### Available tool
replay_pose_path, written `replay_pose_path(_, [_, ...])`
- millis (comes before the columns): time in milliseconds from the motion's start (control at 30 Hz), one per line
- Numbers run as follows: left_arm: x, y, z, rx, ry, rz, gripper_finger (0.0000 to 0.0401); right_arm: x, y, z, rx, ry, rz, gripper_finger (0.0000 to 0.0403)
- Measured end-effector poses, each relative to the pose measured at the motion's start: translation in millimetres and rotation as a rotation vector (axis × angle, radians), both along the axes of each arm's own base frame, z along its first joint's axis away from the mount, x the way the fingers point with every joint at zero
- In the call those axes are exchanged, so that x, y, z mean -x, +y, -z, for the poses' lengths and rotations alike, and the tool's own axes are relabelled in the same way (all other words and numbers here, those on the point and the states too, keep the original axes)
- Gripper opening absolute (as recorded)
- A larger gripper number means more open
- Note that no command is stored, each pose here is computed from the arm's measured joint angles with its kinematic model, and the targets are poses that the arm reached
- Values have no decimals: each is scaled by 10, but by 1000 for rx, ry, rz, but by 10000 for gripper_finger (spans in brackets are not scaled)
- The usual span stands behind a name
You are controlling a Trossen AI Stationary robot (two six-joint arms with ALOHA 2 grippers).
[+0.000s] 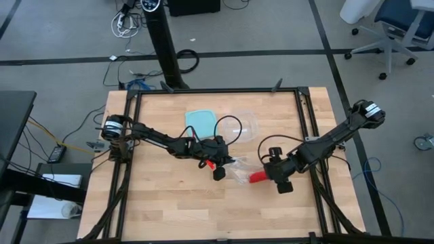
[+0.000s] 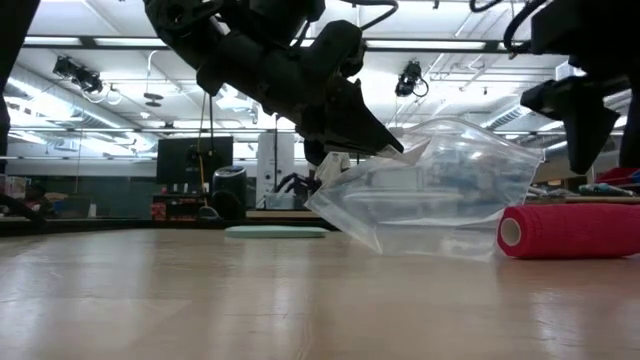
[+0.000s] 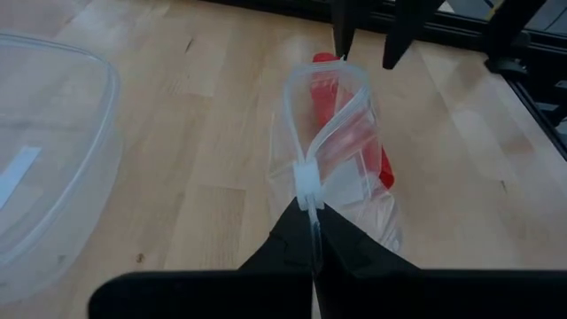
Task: Roll bandage
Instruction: Put the red rolled bandage into the transparent zip lock bag
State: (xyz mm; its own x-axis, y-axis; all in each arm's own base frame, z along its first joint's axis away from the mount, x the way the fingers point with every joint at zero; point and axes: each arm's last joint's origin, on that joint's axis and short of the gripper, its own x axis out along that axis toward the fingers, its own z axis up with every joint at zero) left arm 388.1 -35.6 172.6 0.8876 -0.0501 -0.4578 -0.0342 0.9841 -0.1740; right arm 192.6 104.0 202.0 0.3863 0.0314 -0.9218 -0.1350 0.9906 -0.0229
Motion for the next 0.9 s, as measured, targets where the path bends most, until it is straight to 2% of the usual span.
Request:
replay_pose_path(267, [0, 0, 0, 0, 0, 0, 0, 21, -40, 251, -69, -17, 45, 206])
replay_pose_path(500, [0, 0, 0, 0, 0, 0, 0, 34, -48, 376, -72, -45, 47, 257])
replay_pose_path(600, [0, 0, 0, 0, 0, 0, 0, 61, -64, 478, -36, -23, 51, 270])
replay_pose_path(733, [0, 0, 0, 0, 0, 0, 0, 60, -48, 633, 2, 40, 22, 265])
replay_pose_path(900, [3, 1, 5, 0, 6, 0, 0, 17, -22, 710, 12, 57, 18, 231])
